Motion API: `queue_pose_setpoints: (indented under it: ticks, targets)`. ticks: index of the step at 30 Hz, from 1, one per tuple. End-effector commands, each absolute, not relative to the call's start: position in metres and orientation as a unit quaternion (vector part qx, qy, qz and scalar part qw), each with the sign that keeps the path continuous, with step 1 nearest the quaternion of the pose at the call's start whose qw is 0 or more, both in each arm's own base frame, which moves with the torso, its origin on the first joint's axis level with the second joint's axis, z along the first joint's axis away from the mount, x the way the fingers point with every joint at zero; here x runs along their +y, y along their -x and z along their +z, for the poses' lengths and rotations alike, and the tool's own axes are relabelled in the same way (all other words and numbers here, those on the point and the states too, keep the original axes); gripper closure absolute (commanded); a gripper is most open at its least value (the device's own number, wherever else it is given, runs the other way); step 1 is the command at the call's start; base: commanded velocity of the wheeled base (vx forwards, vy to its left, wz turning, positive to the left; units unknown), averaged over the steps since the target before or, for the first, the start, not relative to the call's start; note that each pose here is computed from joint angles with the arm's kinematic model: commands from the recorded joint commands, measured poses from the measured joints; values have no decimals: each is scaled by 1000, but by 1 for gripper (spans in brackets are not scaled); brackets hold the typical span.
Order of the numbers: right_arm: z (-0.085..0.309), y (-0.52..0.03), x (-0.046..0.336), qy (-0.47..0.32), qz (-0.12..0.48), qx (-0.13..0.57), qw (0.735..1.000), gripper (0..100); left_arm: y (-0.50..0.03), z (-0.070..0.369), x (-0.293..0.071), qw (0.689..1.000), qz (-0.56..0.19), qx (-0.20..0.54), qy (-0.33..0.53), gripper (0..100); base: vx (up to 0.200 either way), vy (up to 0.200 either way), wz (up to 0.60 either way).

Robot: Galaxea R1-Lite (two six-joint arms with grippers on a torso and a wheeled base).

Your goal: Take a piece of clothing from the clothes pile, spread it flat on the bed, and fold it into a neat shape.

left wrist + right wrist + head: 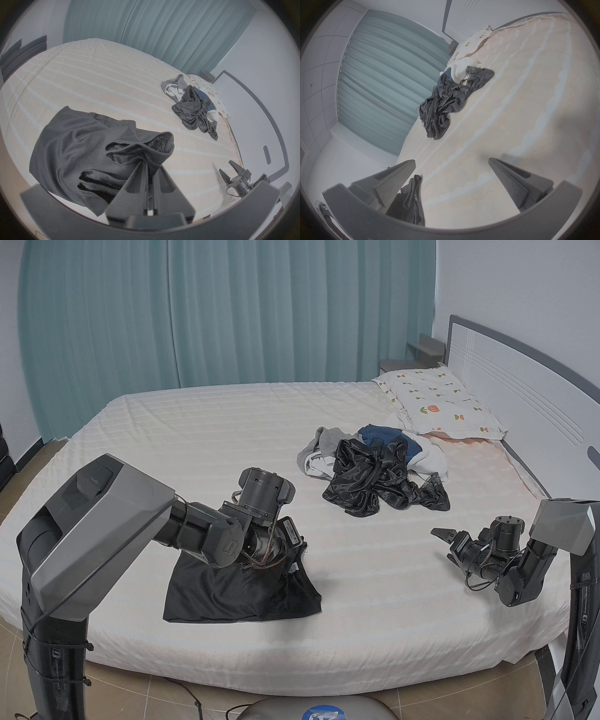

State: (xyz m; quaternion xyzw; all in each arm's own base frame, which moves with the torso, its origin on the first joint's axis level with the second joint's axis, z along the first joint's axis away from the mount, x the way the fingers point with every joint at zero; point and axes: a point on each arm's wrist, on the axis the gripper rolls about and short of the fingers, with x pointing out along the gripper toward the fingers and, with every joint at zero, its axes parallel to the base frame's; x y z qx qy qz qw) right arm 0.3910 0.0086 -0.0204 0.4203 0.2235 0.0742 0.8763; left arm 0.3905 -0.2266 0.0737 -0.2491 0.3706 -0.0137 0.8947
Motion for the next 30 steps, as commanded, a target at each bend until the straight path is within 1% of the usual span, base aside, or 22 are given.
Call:
queue_pose_setpoints:
  ticks: [1,6,8,12,14,17,18,23,25,26,30]
  targets:
    - [-22,-390,9,-420,74,226,876,0,-397,59,-230,893,-5,374,249,0,0,0,0]
    - [-22,-390,10,-420,75,227,875,0,-399,59,-228,897,6,364,251,0,0,0,0]
    - [-22,-389,10,-420,74,228,875,0,-401,63,-222,896,12,358,261,0,0,0,0]
    - [-23,-388,10,-420,73,230,875,0,-404,86,-199,891,28,342,296,0,0,0,0]
    - [-23,-388,10,-421,73,231,874,0,-402,90,-193,889,32,342,302,0,0,0,0]
    - [-23,-387,10,-420,73,232,874,0,-391,97,-169,879,43,350,320,0,0,0,0]
    - [-23,-387,10,-420,73,232,874,0,-390,97,-168,878,43,351,322,0,0,0,0]
    - [-23,-387,10,-418,73,231,876,0,-380,101,-130,839,51,380,387,0,0,0,0]
    - [-23,-387,11,-417,72,231,876,0,-380,100,-126,834,55,383,394,0,0,0,0]
    - [-22,-385,15,-407,78,232,880,0,-376,101,-108,818,53,391,418,0,0,0,0]
    - [-21,-382,21,-378,92,227,893,0,-370,97,-80,789,30,387,476,0,0,200,0]
